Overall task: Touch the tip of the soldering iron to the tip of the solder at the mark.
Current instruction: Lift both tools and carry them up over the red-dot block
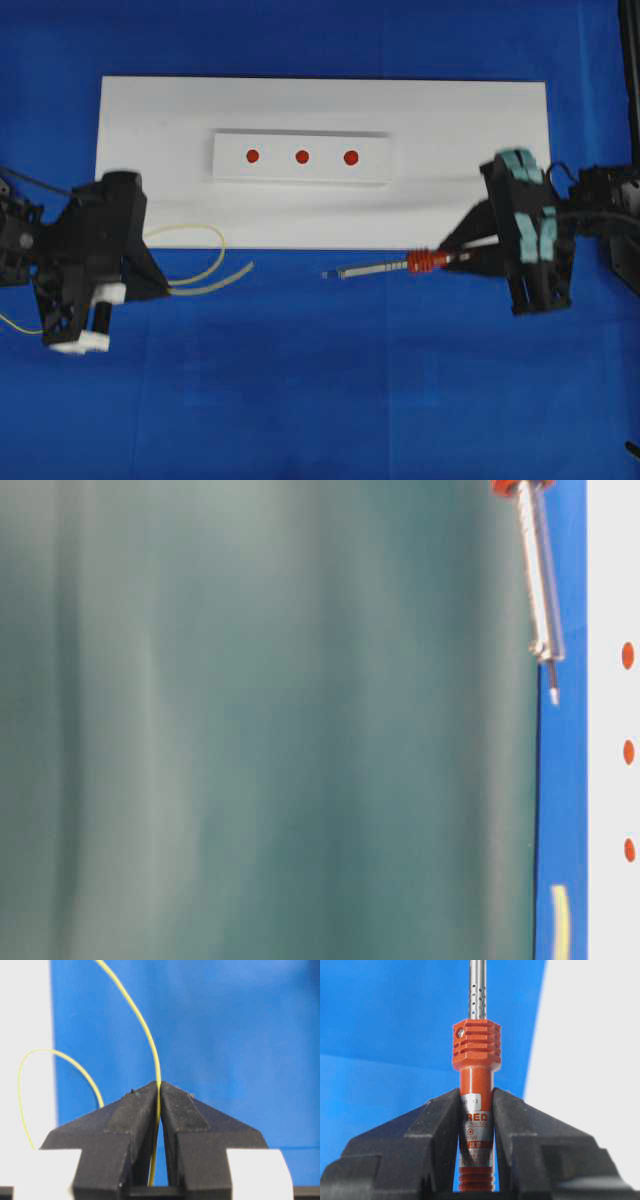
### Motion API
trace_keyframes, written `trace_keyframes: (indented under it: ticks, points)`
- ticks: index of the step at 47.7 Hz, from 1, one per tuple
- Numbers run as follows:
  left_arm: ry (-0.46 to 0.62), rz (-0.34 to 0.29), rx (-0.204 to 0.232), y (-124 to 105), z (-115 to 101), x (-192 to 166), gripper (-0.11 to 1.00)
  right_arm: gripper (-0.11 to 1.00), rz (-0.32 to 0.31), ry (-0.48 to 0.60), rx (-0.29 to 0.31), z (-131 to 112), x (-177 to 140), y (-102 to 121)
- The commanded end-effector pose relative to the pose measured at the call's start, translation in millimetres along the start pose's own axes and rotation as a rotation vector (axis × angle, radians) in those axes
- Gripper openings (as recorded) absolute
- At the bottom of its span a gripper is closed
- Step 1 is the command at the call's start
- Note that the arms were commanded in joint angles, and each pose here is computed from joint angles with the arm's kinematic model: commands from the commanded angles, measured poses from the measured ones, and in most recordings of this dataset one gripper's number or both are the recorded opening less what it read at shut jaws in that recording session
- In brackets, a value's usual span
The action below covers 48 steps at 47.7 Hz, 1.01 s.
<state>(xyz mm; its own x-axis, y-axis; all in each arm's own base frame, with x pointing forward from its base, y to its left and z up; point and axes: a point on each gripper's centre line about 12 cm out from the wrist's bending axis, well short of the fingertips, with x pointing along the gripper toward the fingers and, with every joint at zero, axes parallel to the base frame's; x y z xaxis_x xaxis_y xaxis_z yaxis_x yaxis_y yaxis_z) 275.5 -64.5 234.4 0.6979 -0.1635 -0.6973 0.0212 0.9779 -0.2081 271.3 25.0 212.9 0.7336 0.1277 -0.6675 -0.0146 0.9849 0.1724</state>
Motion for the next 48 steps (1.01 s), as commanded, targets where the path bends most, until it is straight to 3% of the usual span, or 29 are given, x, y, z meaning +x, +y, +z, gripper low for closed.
trace_keyframes:
  ticks: [1, 10, 21, 48]
  points:
    - [-0.023, 0.049, -0.046, 17.2, 13.5, -12.6, 0.02, 0.06, -0.052, -0.014, 0.002, 17.3, -8.3, -16.9]
    - [0.002, 0.167, -0.145, 59.5, 13.5, -21.7, 0.02, 0.06, -0.163, 0.010, 0.025, 22.9, -15.5, -53.3]
    - [0.027, 0.232, -0.154, 83.4, 12.5, -25.7, 0.02, 0.06, -0.264, 0.017, 0.061, 24.8, -20.0, -87.9]
    - [0.091, 0.261, -0.177, 99.6, 13.1, 5.0, 0.02, 0.06, -0.276, 0.042, 0.053, 29.9, -9.9, -95.4]
